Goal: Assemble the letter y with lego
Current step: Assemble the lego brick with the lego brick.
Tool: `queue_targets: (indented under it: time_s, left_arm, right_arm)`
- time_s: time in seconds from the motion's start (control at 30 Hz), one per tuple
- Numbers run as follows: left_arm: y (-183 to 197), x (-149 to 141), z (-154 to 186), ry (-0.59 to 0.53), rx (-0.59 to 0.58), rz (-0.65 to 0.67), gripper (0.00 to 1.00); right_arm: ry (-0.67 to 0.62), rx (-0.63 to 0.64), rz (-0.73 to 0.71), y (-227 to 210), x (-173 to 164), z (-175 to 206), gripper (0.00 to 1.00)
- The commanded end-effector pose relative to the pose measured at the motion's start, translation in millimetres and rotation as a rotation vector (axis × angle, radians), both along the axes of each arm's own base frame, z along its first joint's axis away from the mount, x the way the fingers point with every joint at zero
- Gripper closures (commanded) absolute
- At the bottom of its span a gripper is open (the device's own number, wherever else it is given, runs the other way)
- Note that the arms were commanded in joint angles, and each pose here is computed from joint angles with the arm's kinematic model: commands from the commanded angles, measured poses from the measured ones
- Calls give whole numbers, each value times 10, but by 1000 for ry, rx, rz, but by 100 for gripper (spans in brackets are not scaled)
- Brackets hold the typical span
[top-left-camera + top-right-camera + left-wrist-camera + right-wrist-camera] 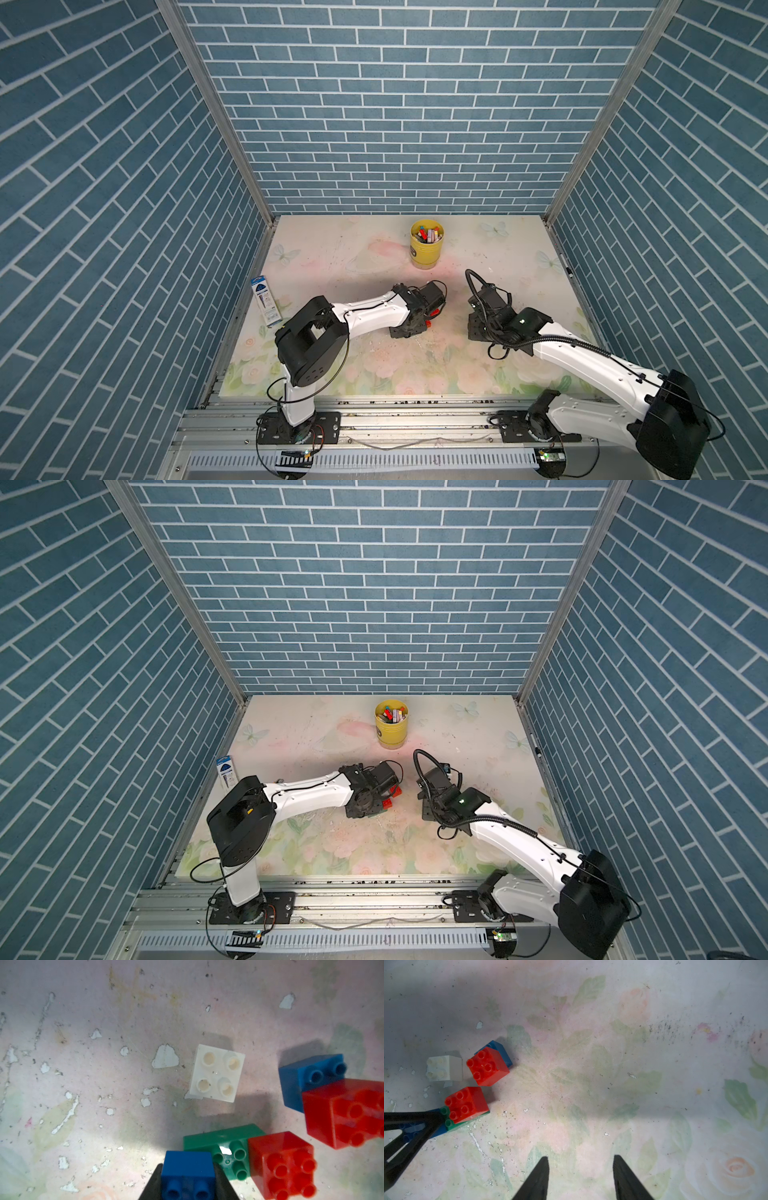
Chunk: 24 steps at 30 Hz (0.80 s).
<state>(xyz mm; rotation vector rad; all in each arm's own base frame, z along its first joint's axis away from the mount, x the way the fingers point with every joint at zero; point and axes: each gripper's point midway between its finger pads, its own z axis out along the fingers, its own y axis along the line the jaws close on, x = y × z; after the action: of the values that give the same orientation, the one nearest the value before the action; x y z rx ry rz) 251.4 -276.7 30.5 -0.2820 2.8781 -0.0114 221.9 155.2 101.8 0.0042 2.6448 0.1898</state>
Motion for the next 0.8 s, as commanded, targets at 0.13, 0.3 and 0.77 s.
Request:
queue_targets:
  time_s: [0.13, 0.3, 0.77]
  left_arm:
    - [678, -464, -651, 237, 276, -32, 100]
    - [846, -483, -604, 231, 315, -39, 100]
    - [872, -406, -554, 220, 254, 10, 100]
  right_arm:
    - [5, -15, -32, -74, -18, 10, 49]
    - [9, -15, -30, -57, -6, -1, 49]
    - [20, -17, -24, -9, 25, -31, 49]
